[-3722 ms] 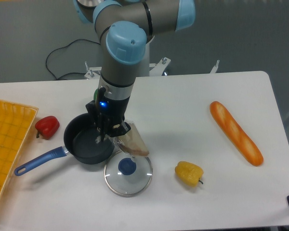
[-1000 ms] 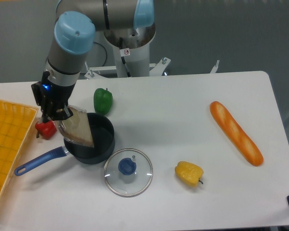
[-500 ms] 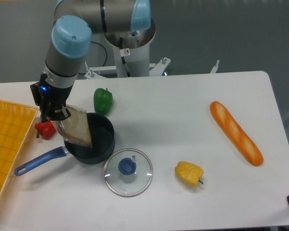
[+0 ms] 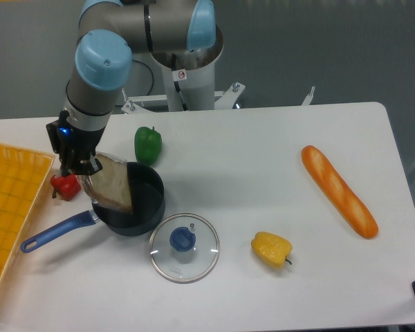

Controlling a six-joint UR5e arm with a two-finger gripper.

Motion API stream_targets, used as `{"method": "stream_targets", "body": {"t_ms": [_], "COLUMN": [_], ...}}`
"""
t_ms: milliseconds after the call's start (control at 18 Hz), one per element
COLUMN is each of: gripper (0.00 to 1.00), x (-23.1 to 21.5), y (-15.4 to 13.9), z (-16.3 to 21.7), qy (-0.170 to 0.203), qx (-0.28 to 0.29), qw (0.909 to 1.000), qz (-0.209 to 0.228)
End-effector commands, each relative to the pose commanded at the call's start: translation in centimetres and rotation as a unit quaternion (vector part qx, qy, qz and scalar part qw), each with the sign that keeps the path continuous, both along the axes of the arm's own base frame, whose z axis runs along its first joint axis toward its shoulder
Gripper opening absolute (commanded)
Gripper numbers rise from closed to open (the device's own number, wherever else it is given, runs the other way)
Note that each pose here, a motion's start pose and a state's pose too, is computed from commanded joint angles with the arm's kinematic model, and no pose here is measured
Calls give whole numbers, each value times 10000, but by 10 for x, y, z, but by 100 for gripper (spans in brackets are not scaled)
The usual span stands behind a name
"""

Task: Put the toast in the pot
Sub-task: 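Lower the toast slice edge-first into the saucepan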

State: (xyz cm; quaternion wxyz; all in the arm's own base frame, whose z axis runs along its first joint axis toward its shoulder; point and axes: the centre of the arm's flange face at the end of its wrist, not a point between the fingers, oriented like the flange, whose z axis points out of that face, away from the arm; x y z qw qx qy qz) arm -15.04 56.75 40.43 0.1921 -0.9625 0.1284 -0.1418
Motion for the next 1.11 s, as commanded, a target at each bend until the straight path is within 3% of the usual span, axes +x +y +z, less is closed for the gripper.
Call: {"method": "stream_targets", "body": {"t_ms": [1111], "gripper": [15], "x": [-4], "y": [5], "z": [-12], "qy": [63], "qx": [-20], "qw": [9997], "qz": [-227]}}
